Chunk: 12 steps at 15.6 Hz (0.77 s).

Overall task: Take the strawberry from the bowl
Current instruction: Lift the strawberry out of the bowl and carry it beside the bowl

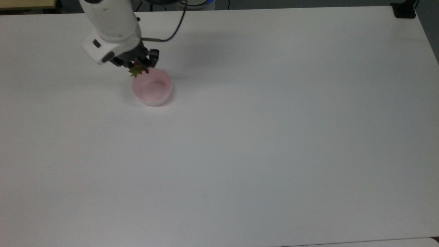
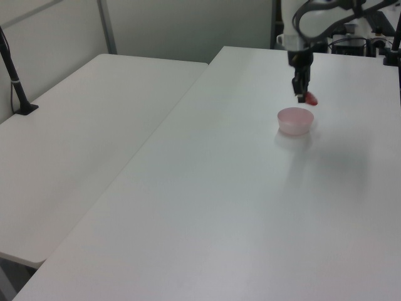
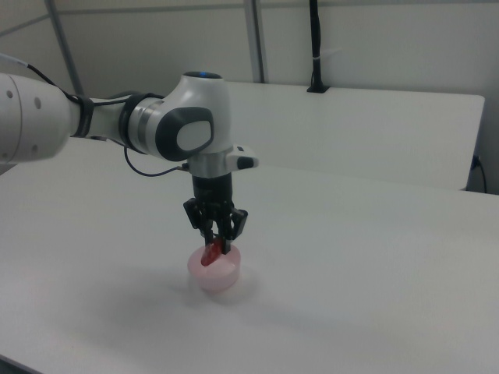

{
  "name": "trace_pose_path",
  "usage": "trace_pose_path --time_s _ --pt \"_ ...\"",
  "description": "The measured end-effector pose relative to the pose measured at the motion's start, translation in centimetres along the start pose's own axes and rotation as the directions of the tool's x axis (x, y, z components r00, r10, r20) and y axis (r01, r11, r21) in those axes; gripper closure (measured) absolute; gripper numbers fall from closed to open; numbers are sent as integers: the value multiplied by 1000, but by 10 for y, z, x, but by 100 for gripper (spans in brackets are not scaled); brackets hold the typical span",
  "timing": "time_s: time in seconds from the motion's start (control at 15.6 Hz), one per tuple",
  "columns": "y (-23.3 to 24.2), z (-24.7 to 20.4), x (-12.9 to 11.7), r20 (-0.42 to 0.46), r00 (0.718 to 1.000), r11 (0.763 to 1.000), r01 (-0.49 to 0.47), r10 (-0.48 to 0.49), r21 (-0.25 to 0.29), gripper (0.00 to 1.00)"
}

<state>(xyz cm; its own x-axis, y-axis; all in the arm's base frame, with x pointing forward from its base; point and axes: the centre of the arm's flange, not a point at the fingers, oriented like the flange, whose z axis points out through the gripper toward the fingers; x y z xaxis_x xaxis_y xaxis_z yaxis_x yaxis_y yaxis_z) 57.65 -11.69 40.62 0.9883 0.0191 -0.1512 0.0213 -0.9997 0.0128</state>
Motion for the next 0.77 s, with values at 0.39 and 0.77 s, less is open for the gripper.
trace_pose_path --time_s 0.39,0.77 --pt "101 15 -39 79 992 991 106 -100 -83 60" --pt "153 77 -45 105 989 989 111 -100 -102 60"
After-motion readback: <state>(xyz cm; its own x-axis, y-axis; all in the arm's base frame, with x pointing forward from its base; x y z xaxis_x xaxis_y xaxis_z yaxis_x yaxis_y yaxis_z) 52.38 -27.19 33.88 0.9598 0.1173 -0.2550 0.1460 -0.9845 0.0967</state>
